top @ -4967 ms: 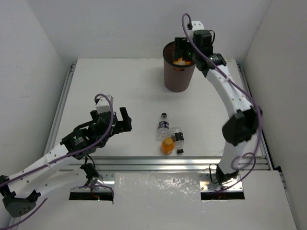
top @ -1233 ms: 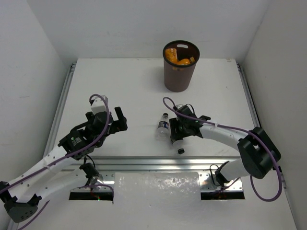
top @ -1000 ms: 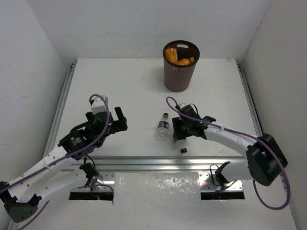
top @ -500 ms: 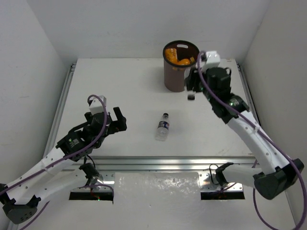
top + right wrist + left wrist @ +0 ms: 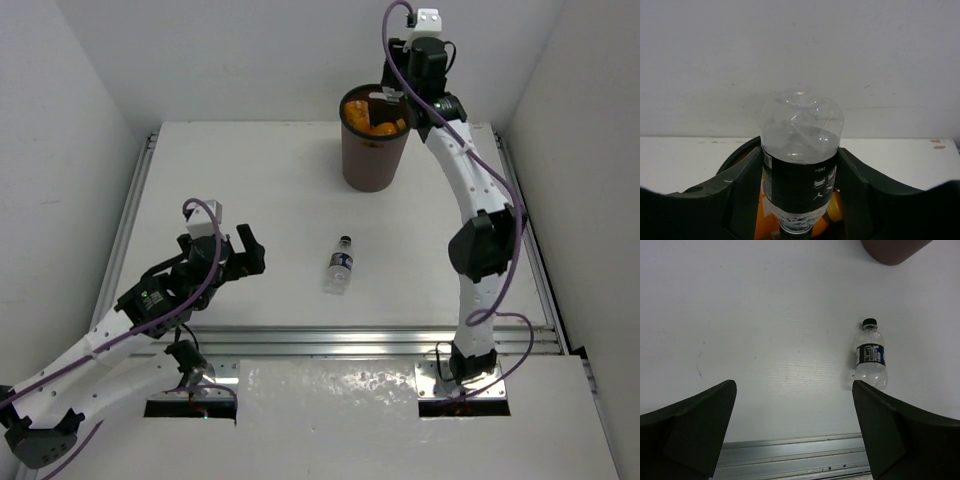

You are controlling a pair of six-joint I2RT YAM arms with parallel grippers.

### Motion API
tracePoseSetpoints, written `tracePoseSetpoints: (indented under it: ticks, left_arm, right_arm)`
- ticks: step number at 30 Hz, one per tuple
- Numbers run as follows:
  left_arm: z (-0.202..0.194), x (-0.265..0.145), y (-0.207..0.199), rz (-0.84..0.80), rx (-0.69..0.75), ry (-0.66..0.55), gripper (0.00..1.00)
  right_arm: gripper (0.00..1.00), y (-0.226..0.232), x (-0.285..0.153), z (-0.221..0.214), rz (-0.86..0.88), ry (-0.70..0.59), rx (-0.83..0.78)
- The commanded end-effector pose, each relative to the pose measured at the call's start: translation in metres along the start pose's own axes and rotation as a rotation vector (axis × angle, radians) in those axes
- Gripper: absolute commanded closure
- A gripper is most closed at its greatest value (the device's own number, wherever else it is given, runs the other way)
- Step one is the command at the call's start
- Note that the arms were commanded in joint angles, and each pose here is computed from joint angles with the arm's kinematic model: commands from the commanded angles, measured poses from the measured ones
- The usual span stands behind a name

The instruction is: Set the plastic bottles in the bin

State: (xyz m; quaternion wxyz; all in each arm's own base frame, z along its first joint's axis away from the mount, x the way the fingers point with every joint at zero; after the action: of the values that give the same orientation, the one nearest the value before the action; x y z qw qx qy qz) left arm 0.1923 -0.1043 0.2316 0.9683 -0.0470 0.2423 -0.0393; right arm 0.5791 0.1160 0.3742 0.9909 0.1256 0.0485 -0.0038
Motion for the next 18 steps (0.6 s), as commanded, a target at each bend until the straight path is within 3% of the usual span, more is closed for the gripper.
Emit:
tracePoseSetpoints:
  ticks: [1,2,5,9,11,12,13,17,18]
  left_arm:
    - [0.008,0.001,-0.005,-0.030,-0.004,-0.032,0.01]
    - [0.008,0.002,-0.006,-0.037,-0.001,-0.029,0.01]
    - [0.006,0.006,-0.009,-0.039,0.014,-0.013,0.01]
    - [0.004,0.009,-0.010,-0.042,0.028,0.000,0.01]
    - [0.003,0.013,-0.012,-0.052,0.030,0.010,0.01]
    - [0.005,0.016,-0.015,-0.061,0.021,0.009,0.01]
    - [0.002,0.018,-0.024,-0.106,0.023,0.031,0.01]
    - [-0.024,0.049,-0.063,-0.164,0.044,0.199,0.01]
    - [-0.019,0.054,-0.080,-0.215,0.039,0.198,0.02]
  right_arm:
    - [0.56,-0.003,0.018,0.001,0.014,0.002,-0.009]
    - [0.31,0.001,0.019,0.000,0.043,0.012,-0.005]
    - [0.09,0.010,0.008,-0.001,0.099,0.025,0.012]
    - [0.01,0.018,-0.028,0.025,0.116,0.028,0.039]
    - [0.01,0.020,-0.064,0.036,0.121,0.070,0.073]
    - [0.01,0.014,-0.074,0.007,0.113,0.155,0.074]
    - [0.01,0.014,-0.109,0.028,0.136,0.130,0.098]
    - [0.01,-0.004,-0.186,-0.023,0.181,0.248,0.172]
    - [0.01,-0.016,-0.199,-0.067,0.163,0.346,0.176]
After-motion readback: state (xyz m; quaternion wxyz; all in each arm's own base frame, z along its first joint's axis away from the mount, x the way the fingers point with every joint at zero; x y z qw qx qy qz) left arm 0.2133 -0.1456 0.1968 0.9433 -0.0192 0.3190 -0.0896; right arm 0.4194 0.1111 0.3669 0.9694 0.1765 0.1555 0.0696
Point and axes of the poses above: each gripper's point midway between its finger pads, its own x axis out along the fingers, its own y axis along the line the jaws close on, z = x × y, the point moved 3 cm from there along -x, back along the fingers, and after that the axes turned 12 degrees about x, right-handed, at the moved point
